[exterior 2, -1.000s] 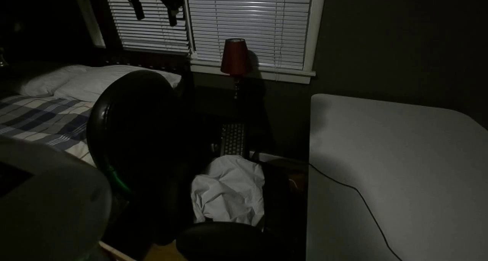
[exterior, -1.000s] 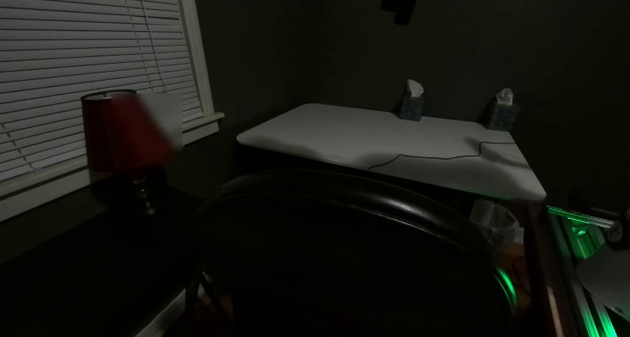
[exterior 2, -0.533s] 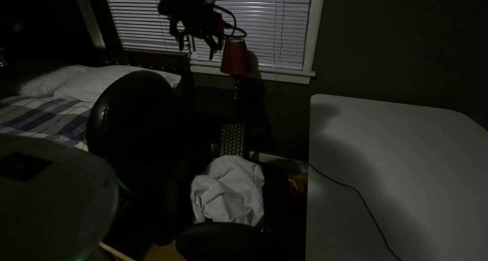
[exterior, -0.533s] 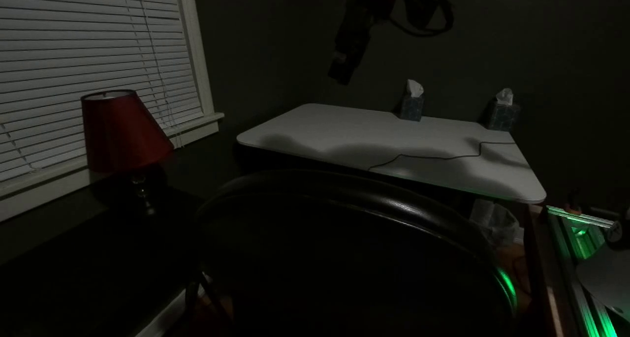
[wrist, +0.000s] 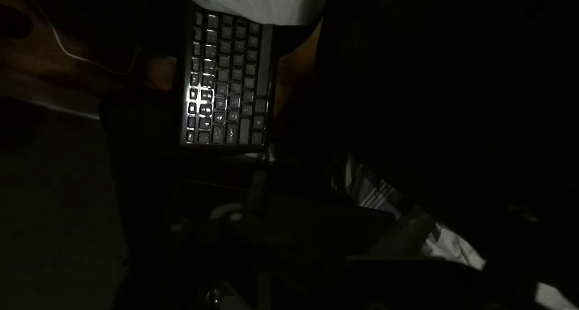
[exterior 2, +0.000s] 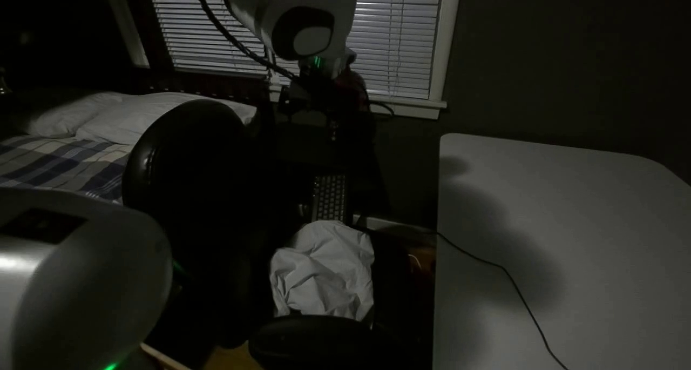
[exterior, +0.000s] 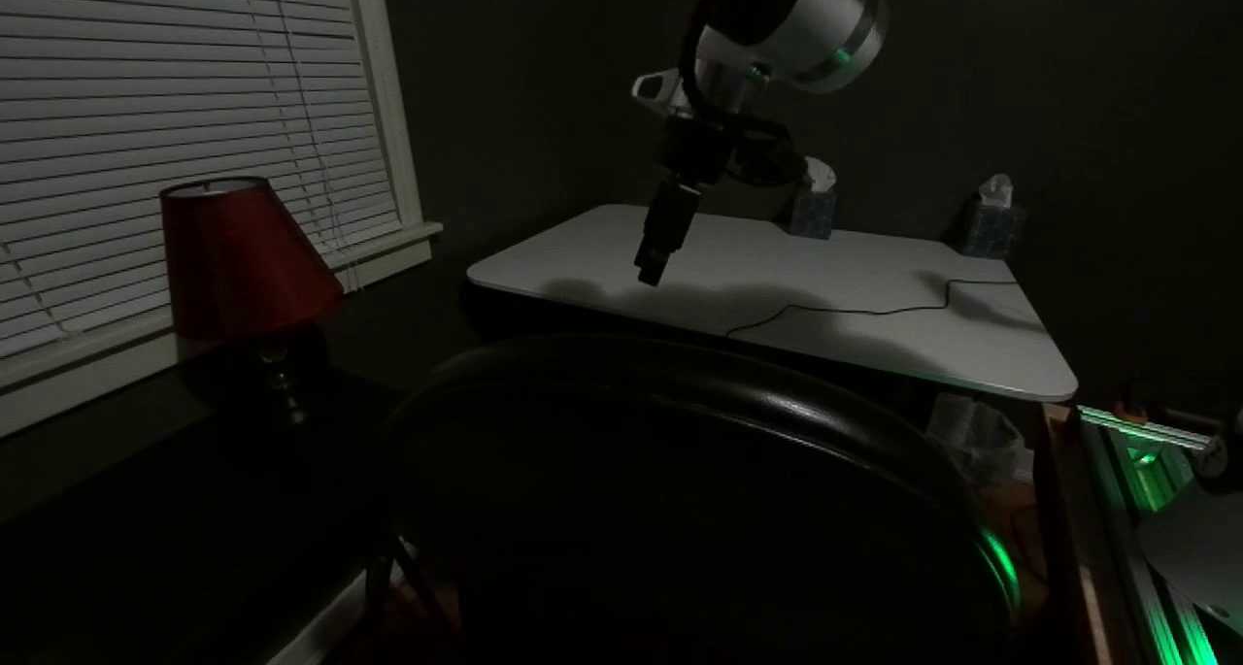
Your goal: Put the keyboard on the table
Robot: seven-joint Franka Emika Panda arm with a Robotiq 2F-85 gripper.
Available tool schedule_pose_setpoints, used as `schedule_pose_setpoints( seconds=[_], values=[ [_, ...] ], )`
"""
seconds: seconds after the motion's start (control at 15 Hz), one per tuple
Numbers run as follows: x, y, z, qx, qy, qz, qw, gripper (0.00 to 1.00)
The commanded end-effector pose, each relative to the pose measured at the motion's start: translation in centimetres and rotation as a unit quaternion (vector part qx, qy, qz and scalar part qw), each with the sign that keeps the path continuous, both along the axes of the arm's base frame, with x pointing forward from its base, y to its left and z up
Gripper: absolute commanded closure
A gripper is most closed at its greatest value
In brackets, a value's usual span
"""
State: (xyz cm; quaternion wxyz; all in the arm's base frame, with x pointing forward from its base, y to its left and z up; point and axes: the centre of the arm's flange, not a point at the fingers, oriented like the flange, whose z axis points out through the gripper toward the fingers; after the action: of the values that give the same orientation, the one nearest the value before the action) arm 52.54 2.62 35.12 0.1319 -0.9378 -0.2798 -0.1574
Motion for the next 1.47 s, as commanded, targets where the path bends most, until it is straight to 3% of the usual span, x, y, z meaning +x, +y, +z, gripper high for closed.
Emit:
schedule_pose_setpoints(
  seconds=[0.0, 0.53, 0.73, 1.13, 1.4],
  values=[
    [0.3, -0.5, -0.9, 0.002, 0.002, 0.003, 1.0000, 0.00],
    [1.5, -0.5, -1.8, 0.005, 0.000, 0.006, 1.0000, 0.00],
    [3.2, -1.3, -3.3, 0.035, 0.000, 0.009, 0.9994, 0.00],
    [6.5, -4.1, -10.9, 0.061, 0.002, 0.043, 0.9972, 0.00],
    [7.6, -6.6, -16.1, 0.069, 0.021, 0.035, 0.9968, 0.00]
  ],
)
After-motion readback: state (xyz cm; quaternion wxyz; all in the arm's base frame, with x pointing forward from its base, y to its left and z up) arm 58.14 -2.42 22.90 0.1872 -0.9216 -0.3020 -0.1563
